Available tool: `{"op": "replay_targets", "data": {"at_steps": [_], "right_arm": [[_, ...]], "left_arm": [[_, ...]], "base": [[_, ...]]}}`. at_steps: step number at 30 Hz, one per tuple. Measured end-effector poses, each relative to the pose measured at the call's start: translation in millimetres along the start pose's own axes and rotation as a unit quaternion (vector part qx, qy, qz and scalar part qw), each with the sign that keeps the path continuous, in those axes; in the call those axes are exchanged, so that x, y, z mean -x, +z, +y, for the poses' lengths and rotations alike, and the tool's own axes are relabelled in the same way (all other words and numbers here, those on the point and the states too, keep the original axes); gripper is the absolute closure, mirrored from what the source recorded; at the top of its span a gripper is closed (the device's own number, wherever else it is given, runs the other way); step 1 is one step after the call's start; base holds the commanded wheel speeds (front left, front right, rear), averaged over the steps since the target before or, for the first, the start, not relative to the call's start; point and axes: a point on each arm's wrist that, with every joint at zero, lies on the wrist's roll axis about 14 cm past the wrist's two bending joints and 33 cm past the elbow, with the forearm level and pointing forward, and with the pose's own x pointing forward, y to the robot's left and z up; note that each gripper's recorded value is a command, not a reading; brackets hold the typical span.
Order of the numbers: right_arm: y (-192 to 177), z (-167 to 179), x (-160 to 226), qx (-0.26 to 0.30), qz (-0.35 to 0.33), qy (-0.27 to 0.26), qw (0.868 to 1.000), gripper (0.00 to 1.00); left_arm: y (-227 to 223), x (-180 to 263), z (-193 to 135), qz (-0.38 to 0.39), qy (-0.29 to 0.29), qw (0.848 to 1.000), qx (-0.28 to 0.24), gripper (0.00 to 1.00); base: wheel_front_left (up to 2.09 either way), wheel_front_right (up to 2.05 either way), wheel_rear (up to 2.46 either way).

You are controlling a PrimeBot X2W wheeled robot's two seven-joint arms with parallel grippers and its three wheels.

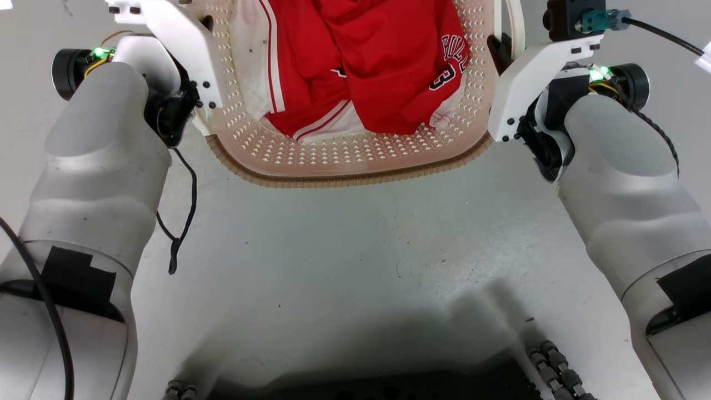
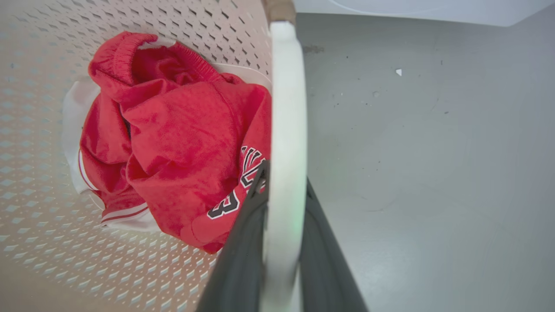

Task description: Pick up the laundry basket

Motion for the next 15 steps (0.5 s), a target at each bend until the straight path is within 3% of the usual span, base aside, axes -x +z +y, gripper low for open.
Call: {"op": "replay_targets", "data": {"at_steps": [15], "right_arm": [[4,13,54,-0.023,0.086,0.003,0.996,1.0]], "left_arm": [[2,58,-22,0.052,-0.01,0.998,0.024,1.0]], "base": [[0.0,0.0,0.0]]}}
